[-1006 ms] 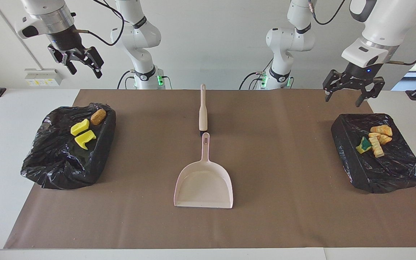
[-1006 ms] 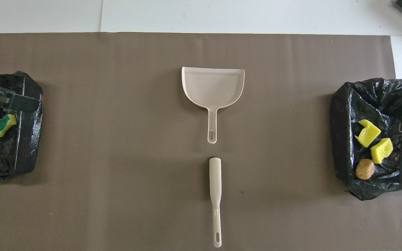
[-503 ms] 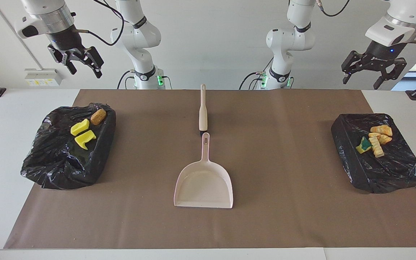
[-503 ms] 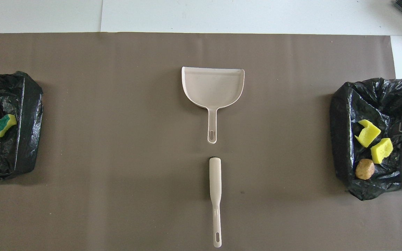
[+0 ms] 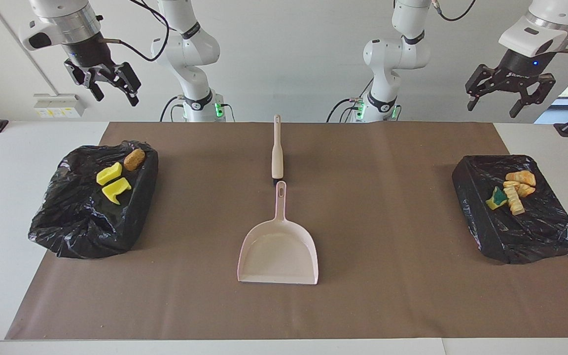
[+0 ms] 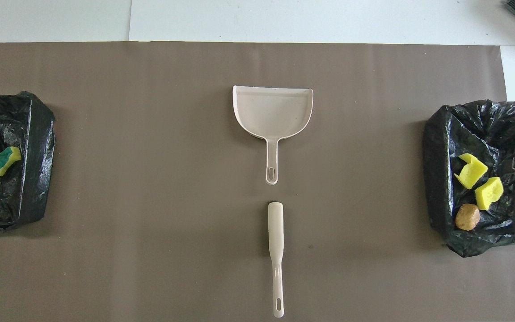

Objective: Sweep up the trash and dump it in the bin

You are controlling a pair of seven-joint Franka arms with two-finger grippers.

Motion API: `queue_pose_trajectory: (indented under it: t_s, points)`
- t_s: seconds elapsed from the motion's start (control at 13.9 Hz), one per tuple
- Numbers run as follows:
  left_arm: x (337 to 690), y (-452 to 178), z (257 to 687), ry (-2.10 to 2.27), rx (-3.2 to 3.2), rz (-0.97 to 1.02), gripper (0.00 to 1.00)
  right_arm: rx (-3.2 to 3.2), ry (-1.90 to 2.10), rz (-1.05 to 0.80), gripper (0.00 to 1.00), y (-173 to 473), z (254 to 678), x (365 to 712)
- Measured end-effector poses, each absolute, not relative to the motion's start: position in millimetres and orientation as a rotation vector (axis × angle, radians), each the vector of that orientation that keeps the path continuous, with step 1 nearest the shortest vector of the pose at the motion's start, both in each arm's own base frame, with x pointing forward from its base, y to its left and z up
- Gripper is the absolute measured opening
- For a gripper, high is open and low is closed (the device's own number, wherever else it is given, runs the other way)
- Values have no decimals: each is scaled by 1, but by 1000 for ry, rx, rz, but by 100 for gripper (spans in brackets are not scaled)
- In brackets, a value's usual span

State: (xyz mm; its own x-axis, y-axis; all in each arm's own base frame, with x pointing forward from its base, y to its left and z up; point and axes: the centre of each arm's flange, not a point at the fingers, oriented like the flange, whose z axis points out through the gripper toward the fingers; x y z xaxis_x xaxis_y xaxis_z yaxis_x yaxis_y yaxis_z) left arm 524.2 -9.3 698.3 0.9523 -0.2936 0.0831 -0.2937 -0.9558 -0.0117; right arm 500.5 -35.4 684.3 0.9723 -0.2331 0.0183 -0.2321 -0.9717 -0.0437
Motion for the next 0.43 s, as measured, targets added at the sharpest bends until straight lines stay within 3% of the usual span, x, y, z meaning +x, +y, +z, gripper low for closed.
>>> queue_pose_trajectory:
  t_s: [0.43]
  points:
    - [519, -17, 707, -366, 3113, 145, 100, -3087, 293, -50, 100, -38, 685, 501]
